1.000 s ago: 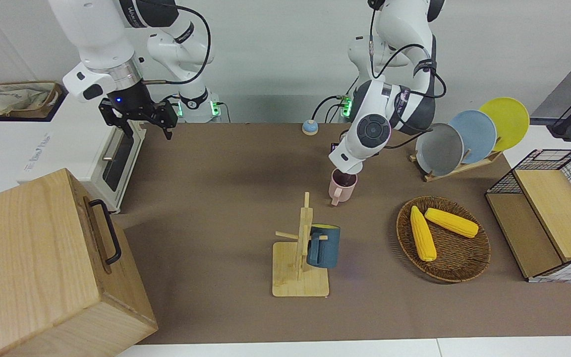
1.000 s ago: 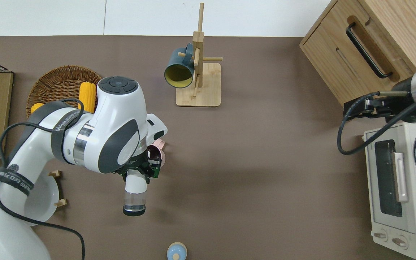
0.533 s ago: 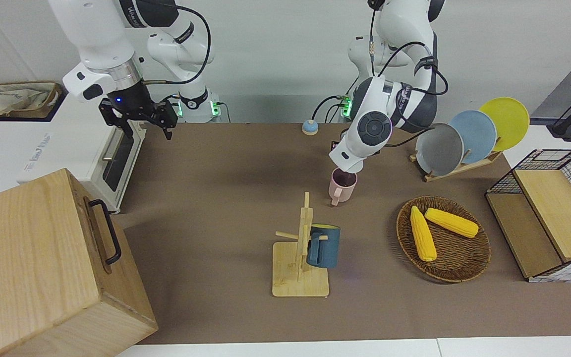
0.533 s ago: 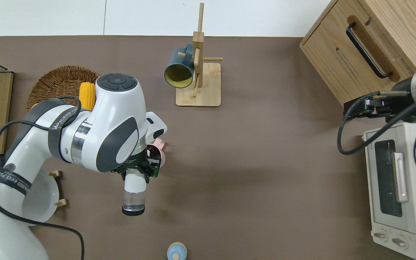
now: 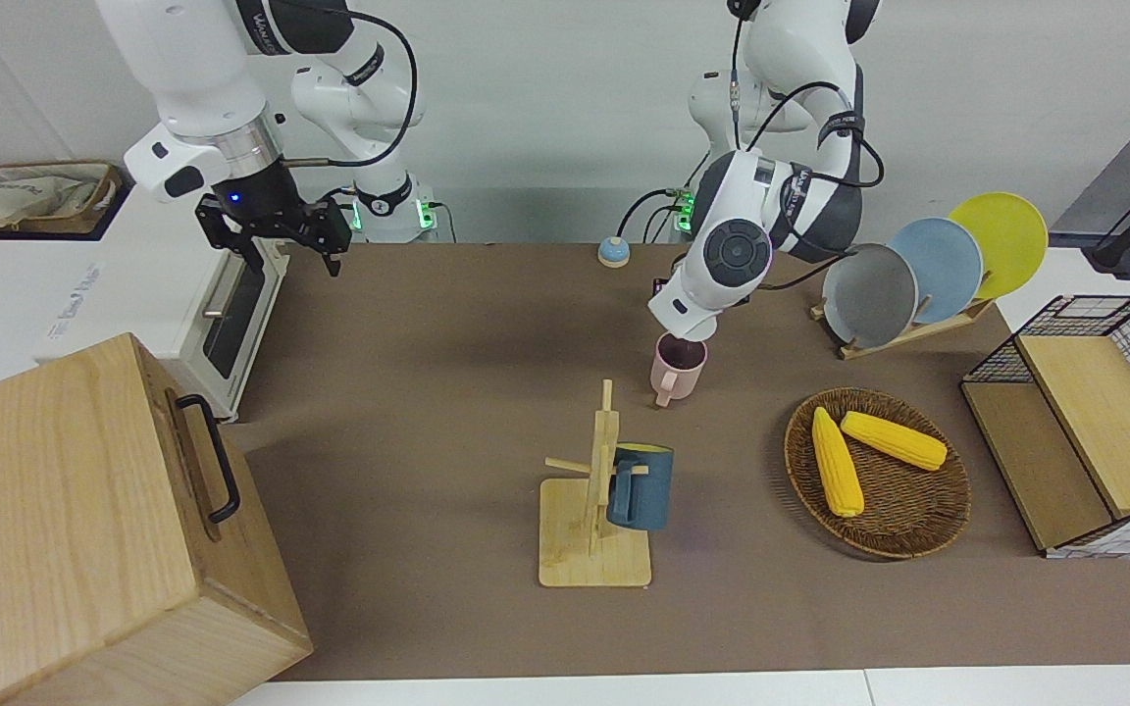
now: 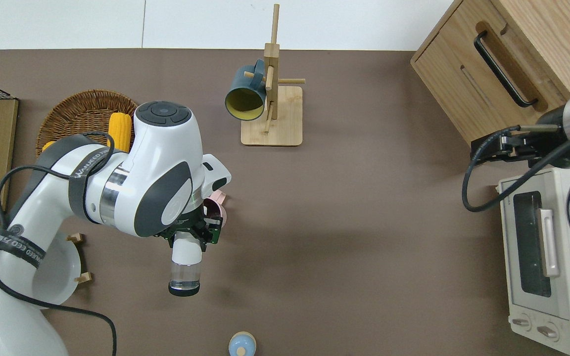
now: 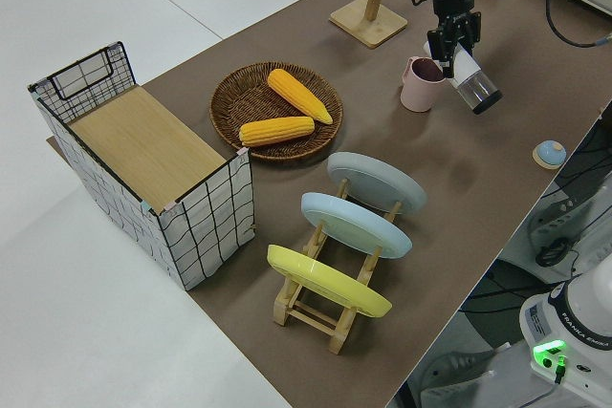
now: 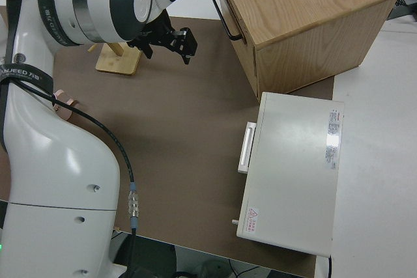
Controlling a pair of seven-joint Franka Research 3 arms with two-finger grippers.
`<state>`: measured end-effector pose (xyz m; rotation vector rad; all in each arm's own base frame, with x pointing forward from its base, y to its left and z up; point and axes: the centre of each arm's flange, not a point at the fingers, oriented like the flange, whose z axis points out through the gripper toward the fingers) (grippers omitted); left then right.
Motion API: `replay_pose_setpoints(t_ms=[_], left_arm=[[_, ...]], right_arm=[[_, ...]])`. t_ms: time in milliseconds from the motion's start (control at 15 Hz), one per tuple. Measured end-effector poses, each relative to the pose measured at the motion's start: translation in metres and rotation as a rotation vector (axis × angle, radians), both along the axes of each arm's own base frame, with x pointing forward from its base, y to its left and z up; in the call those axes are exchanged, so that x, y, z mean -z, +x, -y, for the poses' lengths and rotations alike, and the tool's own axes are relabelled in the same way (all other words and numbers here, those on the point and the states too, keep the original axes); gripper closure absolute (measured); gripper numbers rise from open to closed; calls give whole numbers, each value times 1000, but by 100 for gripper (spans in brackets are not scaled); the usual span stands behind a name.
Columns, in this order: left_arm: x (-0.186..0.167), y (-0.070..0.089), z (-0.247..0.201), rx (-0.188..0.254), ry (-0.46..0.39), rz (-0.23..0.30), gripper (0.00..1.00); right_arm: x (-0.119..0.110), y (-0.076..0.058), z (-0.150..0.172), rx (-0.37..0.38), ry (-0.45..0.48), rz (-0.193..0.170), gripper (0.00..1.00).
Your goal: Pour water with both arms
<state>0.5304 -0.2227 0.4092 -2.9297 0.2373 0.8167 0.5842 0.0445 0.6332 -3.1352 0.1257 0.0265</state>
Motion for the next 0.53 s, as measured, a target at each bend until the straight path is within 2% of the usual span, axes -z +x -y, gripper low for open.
replay_pose_setpoints(t_ms=[200, 533], left_arm=[[-1, -2, 2, 4, 1, -4, 37], [-6, -10, 5, 14, 21, -47, 37]], right_arm=[[0, 0, 0, 0, 0, 0, 1], [0, 0, 0, 0, 0, 0, 1]])
